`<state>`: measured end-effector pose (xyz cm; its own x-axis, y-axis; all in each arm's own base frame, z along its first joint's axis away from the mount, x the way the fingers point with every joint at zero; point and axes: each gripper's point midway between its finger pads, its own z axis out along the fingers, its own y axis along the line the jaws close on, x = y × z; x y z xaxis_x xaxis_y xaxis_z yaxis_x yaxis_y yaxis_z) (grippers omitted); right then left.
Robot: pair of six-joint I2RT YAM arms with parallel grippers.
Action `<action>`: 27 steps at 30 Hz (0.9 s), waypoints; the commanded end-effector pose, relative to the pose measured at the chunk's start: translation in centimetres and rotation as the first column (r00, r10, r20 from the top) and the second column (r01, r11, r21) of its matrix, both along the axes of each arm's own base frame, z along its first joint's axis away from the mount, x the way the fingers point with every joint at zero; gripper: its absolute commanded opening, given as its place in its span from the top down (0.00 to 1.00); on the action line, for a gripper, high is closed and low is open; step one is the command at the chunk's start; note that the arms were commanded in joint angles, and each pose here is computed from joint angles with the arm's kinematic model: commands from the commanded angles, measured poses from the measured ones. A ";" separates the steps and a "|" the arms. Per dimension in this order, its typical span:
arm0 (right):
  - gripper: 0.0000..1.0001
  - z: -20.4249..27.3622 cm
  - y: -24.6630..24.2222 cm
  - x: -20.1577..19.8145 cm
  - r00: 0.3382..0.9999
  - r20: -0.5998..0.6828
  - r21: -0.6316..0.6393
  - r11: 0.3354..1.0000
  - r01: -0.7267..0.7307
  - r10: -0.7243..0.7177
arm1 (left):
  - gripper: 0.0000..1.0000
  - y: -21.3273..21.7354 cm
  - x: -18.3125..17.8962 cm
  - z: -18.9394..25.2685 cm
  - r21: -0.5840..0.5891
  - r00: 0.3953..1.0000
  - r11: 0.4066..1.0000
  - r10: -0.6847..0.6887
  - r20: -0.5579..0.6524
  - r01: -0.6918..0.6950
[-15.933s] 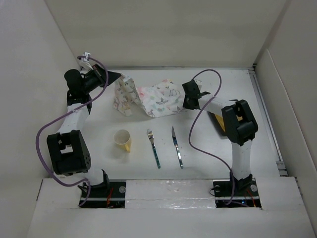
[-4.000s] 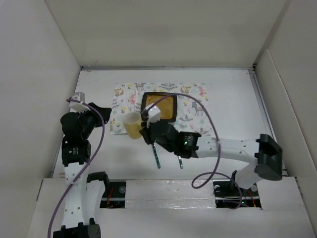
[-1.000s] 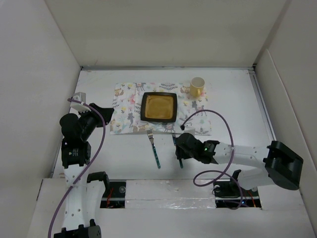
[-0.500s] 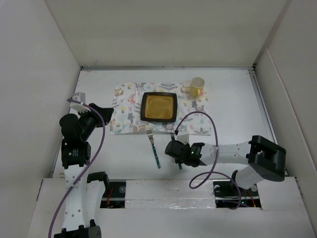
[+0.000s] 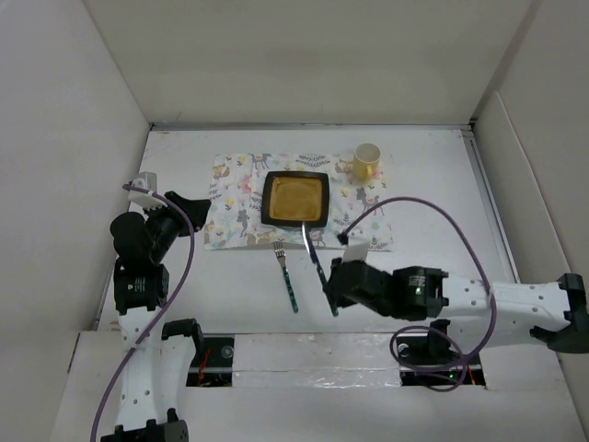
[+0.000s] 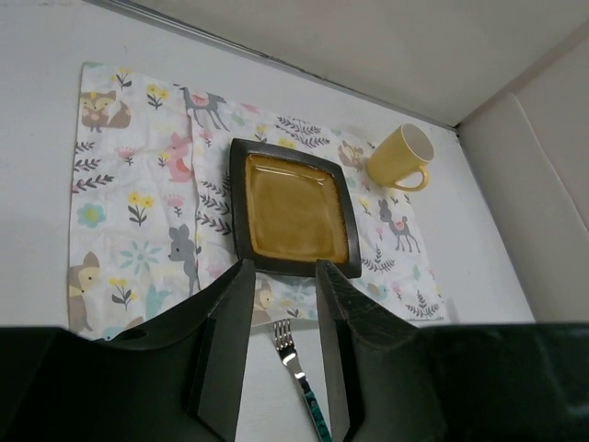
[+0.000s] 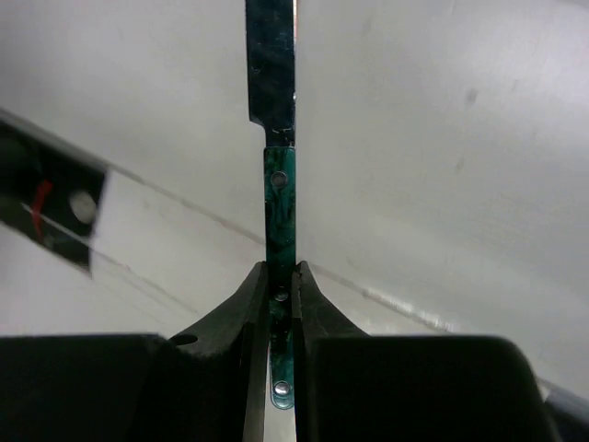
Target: Set the dinner table for one person
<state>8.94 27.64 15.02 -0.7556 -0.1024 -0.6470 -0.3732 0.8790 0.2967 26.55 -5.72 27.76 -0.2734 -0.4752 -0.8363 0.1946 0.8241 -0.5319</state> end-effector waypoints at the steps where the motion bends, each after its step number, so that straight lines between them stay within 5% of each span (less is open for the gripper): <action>1: 1.00 7.0 0.1 7.3 0.959 0.251 0.113 0.988 0.103 -0.129 | 0.70 0.3 0.0 1.3 0.000 0.998 1.000 0.017 0.053 -0.017; 5: 1.00 9.4 -4.0 18.5 0.870 0.352 0.142 0.938 0.315 -0.345 | 0.65 0.2 0.2 1.1 -0.003 0.999 1.000 0.011 0.038 -0.011; 13: 1.00 4.7 -6.6 30.6 0.860 0.295 0.079 0.908 0.412 -0.416 | 0.64 0.5 0.3 0.9 -0.001 0.999 1.000 0.027 0.034 -0.027; 17: 1.00 -1.4 -7.4 33.2 0.886 0.219 -0.003 0.908 0.420 -0.409 | 0.64 0.4 0.3 0.8 -0.001 0.999 1.000 0.023 0.029 -0.023; 27: 1.00 -8.1 -7.3 32.6 0.909 0.122 -0.061 0.911 0.408 -0.399 | 0.64 0.4 0.5 0.6 -0.002 1.000 1.000 0.020 0.016 -0.020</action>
<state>40.44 19.13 5.96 -0.7128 0.1124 -0.6923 0.0210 0.9901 0.1391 26.79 -5.45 27.34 -0.2819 -0.4866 -0.8269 0.1682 0.8234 -0.5419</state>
